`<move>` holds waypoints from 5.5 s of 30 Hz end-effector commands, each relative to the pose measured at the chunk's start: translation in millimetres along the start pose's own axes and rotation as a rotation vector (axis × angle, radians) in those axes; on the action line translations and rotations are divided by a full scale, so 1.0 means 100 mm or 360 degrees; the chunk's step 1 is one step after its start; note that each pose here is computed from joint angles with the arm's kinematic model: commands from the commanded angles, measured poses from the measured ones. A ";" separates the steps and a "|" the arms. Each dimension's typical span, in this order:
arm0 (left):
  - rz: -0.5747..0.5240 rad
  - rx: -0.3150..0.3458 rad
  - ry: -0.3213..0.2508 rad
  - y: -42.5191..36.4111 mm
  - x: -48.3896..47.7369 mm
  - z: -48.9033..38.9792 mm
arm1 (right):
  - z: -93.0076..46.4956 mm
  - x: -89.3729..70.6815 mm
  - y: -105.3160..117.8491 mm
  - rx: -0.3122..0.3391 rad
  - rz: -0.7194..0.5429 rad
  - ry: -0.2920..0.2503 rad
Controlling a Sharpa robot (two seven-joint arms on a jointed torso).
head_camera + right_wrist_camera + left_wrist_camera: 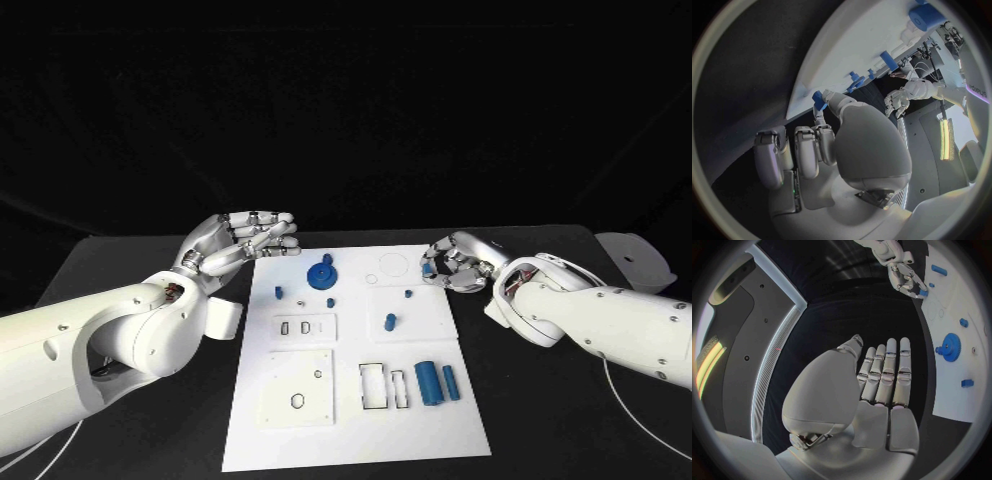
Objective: Assemble the parts on the task board
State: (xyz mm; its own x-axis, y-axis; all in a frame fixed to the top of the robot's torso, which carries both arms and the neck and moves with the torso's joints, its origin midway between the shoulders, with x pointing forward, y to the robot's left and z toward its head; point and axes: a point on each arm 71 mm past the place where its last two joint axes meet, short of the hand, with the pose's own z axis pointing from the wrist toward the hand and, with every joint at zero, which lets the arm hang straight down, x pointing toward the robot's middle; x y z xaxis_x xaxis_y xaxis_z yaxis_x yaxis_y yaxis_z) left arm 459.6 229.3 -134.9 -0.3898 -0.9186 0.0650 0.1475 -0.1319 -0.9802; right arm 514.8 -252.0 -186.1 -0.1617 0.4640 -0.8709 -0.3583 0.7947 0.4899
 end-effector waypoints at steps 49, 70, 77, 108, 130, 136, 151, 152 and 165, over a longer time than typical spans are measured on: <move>0.0010 0.0006 -0.0053 0.124 -0.072 0.244 | 0.12 1.36 1.76 -0.0327 -0.0156 0.0260; 0.0003 0.0002 -0.0040 0.123 -0.056 0.239 | 0.15 1.43 1.67 -0.0288 -0.0212 0.0294; 0.0000 0.0000 -0.0035 0.122 -0.048 0.238 | 0.16 1.44 1.68 -0.0284 -0.0215 0.0298; 0.0003 -0.0003 -0.0041 0.123 -0.070 0.233 | 0.16 1.46 1.68 -0.0282 -0.0246 0.0330; 0.0005 -0.0002 -0.0045 0.120 -0.081 0.228 | 0.15 1.46 1.65 -0.0266 -0.0274 0.0357; 0.0006 -0.0002 -0.0046 0.120 -0.084 0.227 | 0.15 1.46 1.64 -0.0261 -0.0282 0.0360; 0.0006 -0.0004 -0.0047 0.120 -0.088 0.226 | 0.15 1.46 1.65 -0.0276 -0.0274 0.0341; 0.0006 -0.0004 -0.0047 0.120 -0.088 0.225 | 0.15 1.46 1.65 -0.0276 -0.0274 0.0340; 0.0006 -0.0006 -0.0046 0.119 -0.088 0.221 | 0.16 1.45 1.65 -0.0278 -0.0267 0.0319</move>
State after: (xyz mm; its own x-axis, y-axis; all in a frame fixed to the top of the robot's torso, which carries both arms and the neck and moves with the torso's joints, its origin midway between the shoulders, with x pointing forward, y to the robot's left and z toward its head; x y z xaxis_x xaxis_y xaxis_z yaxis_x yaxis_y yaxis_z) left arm 485.5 229.6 -144.3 -0.3483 -0.9355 0.0589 0.1431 -0.1152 -0.9830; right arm 447.5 -46.5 -226.3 -0.2506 0.2542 -0.9341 -0.5508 0.7560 0.3536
